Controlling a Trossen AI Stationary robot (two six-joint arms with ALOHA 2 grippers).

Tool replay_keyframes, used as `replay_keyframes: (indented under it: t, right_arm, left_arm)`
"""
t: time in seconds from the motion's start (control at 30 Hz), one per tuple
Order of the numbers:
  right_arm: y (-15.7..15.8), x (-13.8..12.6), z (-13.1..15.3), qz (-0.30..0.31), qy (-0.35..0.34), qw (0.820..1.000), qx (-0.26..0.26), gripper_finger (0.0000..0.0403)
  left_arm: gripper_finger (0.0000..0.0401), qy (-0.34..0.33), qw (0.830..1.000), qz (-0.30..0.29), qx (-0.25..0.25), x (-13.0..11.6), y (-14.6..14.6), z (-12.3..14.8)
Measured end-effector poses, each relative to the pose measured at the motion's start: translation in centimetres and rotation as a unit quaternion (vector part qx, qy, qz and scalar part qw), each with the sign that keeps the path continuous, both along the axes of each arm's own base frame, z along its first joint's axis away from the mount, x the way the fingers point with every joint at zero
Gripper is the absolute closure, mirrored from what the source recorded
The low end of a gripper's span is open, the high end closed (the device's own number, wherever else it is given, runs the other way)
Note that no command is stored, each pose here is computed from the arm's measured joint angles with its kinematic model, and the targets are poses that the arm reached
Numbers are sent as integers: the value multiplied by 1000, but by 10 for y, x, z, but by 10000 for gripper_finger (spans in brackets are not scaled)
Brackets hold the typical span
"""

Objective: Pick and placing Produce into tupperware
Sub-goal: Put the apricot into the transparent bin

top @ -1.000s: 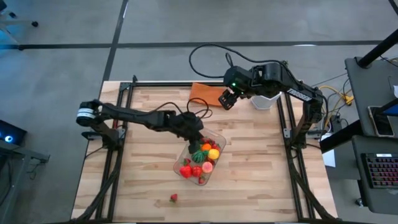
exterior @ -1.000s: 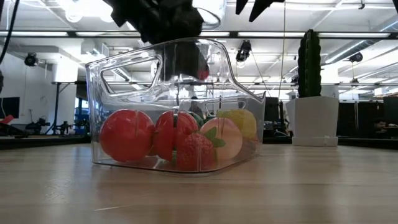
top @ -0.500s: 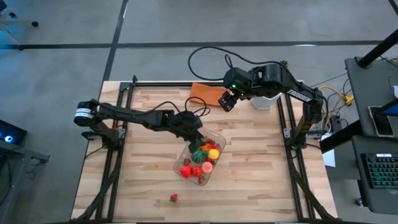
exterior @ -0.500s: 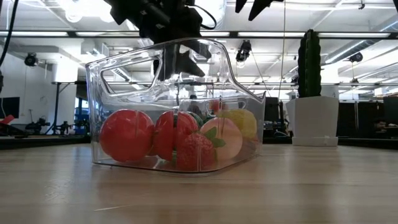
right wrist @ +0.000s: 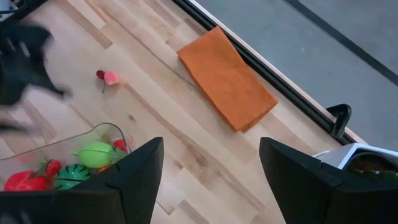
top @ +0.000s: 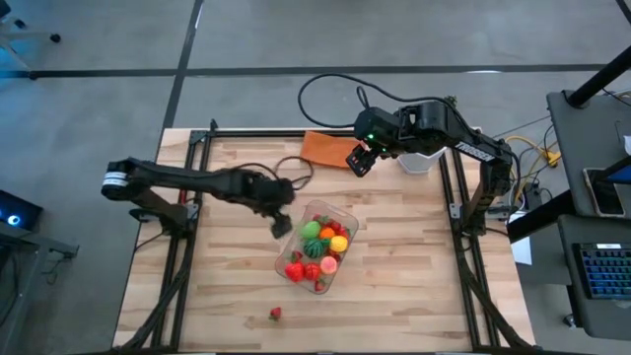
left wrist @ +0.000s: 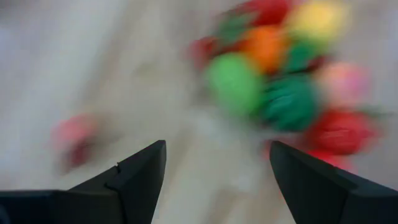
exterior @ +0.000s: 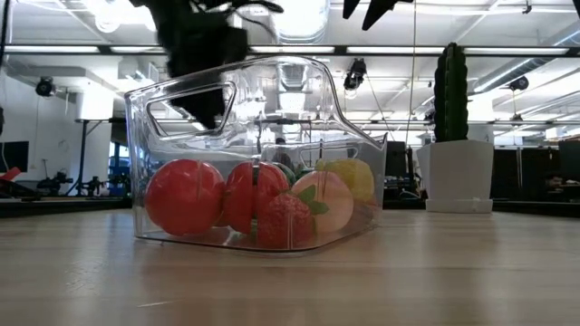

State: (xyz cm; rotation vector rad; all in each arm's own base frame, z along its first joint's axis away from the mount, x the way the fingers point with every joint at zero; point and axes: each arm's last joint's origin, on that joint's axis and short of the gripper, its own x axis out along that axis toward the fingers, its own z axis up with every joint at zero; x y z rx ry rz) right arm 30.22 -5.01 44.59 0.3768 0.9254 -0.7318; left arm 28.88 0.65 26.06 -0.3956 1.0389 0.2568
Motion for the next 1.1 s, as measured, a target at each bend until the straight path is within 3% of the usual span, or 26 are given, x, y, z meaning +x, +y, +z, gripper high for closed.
replay_keyframes:
  t: [0.17, 0.37, 0.47, 0.57, 0.7, 0.97, 1.1]
  right_arm:
    - [0, 0, 0, 0, 0, 1000, 0, 145]
    - [0, 1, 0, 0, -7, 1000, -1, 145]
    - [0, 2, 1, 0, -13, 1000, -2, 145]
    - [-1, 4, 2, 0, -20, 1000, -3, 145]
    - [-1, 4, 1, 0, -20, 1000, -3, 145]
    - [0, 3, 1, -5, -17, 1000, 0, 145]
    - [-1, 4, 0, -6, -17, 1000, 1, 145]
  left_arm:
    - [129, 72, 988, 90, 106, -43, 8, 16]
    - [129, 92, 983, 148, 62, -63, 23, -1]
    - [129, 93, 971, 215, 40, -63, 37, -15]
    - [129, 71, 966, 245, 35, -54, 51, -25]
    - [129, 65, 969, 233, 42, -38, 66, -40]
    - [129, 149, 971, 185, 35, -19, 79, -80]
    - [129, 159, 970, 182, 30, -13, 81, -93]
